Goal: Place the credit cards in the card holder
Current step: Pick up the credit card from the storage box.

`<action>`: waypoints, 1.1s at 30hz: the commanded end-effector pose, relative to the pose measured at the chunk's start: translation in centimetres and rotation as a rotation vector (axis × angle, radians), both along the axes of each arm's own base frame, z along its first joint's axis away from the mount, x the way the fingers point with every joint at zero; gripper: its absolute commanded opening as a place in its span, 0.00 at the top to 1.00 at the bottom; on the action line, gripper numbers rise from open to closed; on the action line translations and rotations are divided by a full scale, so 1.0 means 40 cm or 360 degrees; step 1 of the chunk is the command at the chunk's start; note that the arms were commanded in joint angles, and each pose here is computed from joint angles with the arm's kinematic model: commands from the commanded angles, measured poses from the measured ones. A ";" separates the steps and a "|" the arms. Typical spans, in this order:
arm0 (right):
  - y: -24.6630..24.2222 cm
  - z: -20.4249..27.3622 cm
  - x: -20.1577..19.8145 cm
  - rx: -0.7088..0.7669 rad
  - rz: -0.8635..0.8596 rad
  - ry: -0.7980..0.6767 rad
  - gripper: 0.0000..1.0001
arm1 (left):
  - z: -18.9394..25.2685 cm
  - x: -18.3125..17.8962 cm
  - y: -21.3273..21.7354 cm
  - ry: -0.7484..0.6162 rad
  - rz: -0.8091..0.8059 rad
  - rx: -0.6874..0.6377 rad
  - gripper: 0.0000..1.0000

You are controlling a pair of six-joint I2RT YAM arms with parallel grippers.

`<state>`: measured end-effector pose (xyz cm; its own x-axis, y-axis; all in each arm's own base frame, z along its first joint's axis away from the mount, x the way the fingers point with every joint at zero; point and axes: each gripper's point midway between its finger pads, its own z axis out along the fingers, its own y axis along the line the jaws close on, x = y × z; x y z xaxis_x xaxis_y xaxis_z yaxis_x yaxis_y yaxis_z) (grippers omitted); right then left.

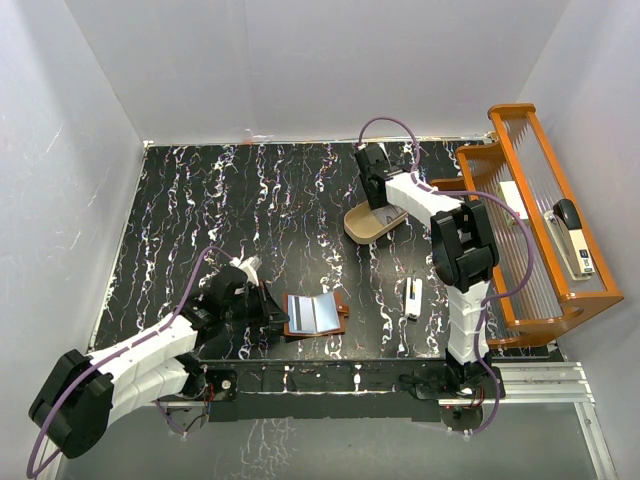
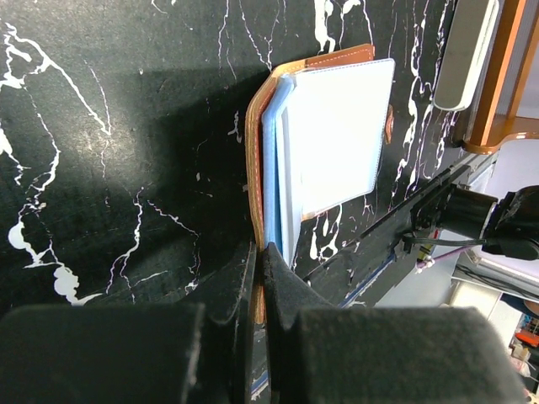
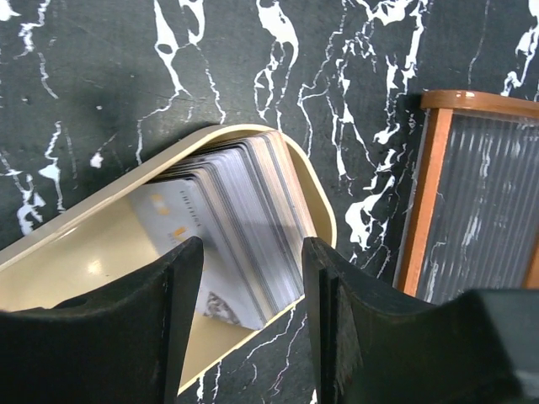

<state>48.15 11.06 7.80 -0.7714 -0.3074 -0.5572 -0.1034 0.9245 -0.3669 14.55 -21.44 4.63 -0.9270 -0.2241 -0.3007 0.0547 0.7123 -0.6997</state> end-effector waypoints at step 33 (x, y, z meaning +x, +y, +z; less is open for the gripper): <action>-0.055 0.045 0.029 -0.0166 -0.0084 -0.0142 0.73 | 0.037 0.000 0.002 -0.0078 -0.0014 -0.0023 1.00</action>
